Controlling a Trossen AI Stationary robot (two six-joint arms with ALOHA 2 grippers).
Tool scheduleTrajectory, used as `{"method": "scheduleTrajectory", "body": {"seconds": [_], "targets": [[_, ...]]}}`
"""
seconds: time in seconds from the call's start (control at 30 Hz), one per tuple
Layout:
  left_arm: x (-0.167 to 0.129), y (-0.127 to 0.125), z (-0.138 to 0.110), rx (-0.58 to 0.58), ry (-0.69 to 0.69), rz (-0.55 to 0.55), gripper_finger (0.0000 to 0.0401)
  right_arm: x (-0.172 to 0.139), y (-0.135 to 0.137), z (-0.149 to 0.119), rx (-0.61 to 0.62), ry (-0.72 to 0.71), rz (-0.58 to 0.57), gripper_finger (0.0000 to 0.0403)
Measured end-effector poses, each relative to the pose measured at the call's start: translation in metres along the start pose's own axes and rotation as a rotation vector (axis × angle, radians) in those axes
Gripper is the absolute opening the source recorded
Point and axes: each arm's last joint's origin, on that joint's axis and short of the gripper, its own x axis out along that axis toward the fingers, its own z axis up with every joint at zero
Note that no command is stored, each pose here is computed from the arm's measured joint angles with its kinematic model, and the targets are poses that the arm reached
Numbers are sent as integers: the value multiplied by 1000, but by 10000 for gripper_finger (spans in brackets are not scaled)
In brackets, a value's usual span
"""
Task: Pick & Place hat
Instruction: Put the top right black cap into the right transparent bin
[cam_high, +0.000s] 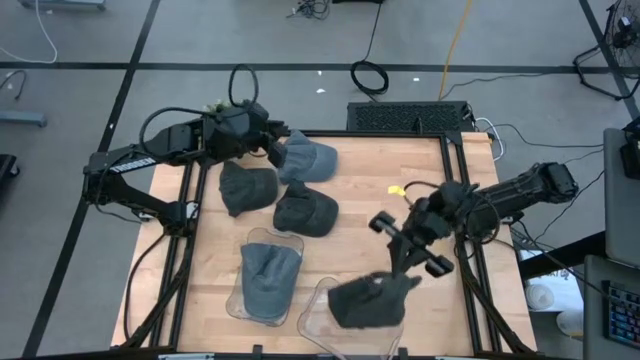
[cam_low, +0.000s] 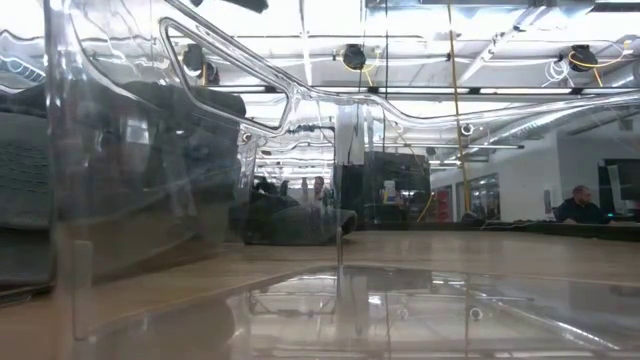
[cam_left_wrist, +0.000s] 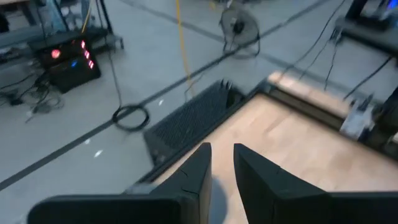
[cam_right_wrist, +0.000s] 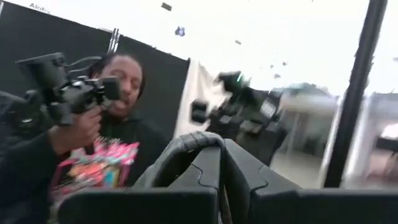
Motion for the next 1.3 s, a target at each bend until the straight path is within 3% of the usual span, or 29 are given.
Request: {"method": "scheduleTrajectory", "body": {"seconds": [0.17,0.27,0.37,0.43,0.5,0.57,0.73,0.9,1.0,1.17,1.3], "targets": [[-1,-3,10,-50,-94,-42,76,-10,-16,23,-136,-84,-53,0],[-1,-4,16,39,-150,-54,76,-9,-24,39,-182,-109,-72,0],[0,-1,19,177,-180,16,76,-6,-31,54,-228,-134,-77,0],[15,-5,16,247,-156,24,76,-4,-34,60,-240,-124,-63,0],[34,-8,12,228,-118,-60,76,-4,-37,63,-243,-99,-40,0],[64,-16,8,154,-100,-224,77,-3,-39,65,-260,-85,-29,0],[139,-23,-7,138,-116,-535,83,-1,-42,81,-308,-107,-31,0],[189,-9,-22,99,-116,-796,131,0,-50,106,-287,-78,-38,0],[202,-11,-22,119,-211,-846,166,1,-52,118,-278,-67,-46,0],[206,-2,-9,79,-371,-804,212,4,-51,119,-267,-68,-34,0],[206,10,-6,53,-347,-910,233,2,-46,127,-275,-82,-33,0]]}}
